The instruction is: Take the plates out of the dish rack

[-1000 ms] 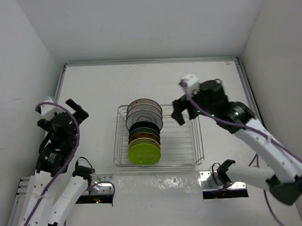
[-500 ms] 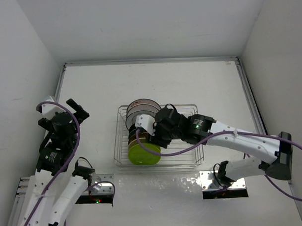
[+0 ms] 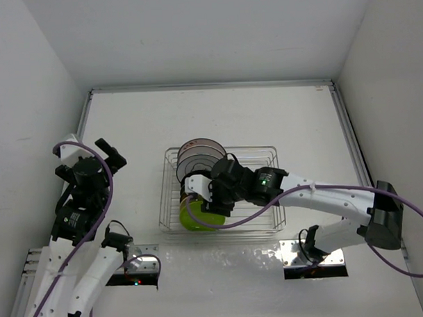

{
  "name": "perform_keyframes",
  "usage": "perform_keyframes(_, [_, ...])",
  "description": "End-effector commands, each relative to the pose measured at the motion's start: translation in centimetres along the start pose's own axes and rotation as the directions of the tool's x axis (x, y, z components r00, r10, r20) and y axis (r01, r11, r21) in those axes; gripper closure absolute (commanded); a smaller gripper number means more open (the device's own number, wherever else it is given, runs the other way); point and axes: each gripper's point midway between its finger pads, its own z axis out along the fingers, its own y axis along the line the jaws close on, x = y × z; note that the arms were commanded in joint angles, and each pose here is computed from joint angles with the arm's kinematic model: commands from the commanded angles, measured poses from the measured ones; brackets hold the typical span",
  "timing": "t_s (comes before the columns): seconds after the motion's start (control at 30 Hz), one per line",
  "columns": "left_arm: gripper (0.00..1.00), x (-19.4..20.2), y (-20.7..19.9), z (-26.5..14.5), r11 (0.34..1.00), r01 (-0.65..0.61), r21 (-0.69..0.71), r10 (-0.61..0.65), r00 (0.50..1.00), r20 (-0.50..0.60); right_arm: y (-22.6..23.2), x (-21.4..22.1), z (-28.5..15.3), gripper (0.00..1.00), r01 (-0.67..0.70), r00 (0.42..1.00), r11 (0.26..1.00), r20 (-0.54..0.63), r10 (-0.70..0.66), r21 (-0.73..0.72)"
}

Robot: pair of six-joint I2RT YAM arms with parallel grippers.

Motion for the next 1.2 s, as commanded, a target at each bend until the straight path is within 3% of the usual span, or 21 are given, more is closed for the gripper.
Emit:
perform_keyframes(0.0, [0.0, -0.6, -0.4, 0.2, 1.0, 0.013, 0.018, -0.013, 1.0, 0.025, 0.3, -1.9, 1.2, 0.48, 0.043, 0.996, 0.998, 0.082, -0.04, -0.04])
perform_keyframes(0.33, [0.0, -0.6, -0.7, 0.1, 0.999, 0.012, 0.036, -0.013, 1.0, 0.024, 0.1, -1.2, 3.3, 0.49, 0.053, 0.998, 0.997, 0.046, -0.051, -0.05])
perform_keyframes(0.6, [0.0, -0.7, -0.7, -0.1, 0.999, 0.015, 0.044, -0.017, 0.999, 0.028, 0.3, -0.6, 4.4, 0.7, 0.043, 0.999, 0.997, 0.024, -0.042, -0.069])
perform_keyframes(0.73, [0.0, -0.7, -0.8, -0.1, 0.999, 0.015, 0.046, -0.017, 1.0, 0.027, -0.3, -0.8, 4.1, 0.85, 0.041, 0.999, 0.999, 0.026, -0.04, -0.034])
perform_keyframes(0.93, [0.0, -0.7, -0.7, 0.0, 0.999, 0.014, 0.045, -0.015, 1.0, 0.028, -1.4, -1.4, 3.3, 0.99, 0.036, 0.999, 0.999, 0.034, -0.037, 0.028])
perform_keyframes(1.17, [0.0, -0.8, -0.7, -0.1, 0.999, 0.016, 0.044, -0.017, 0.999, 0.029, -2.8, -3.0, 1.8, 1.0, 0.014, 0.998, 0.995, 0.053, -0.019, 0.1])
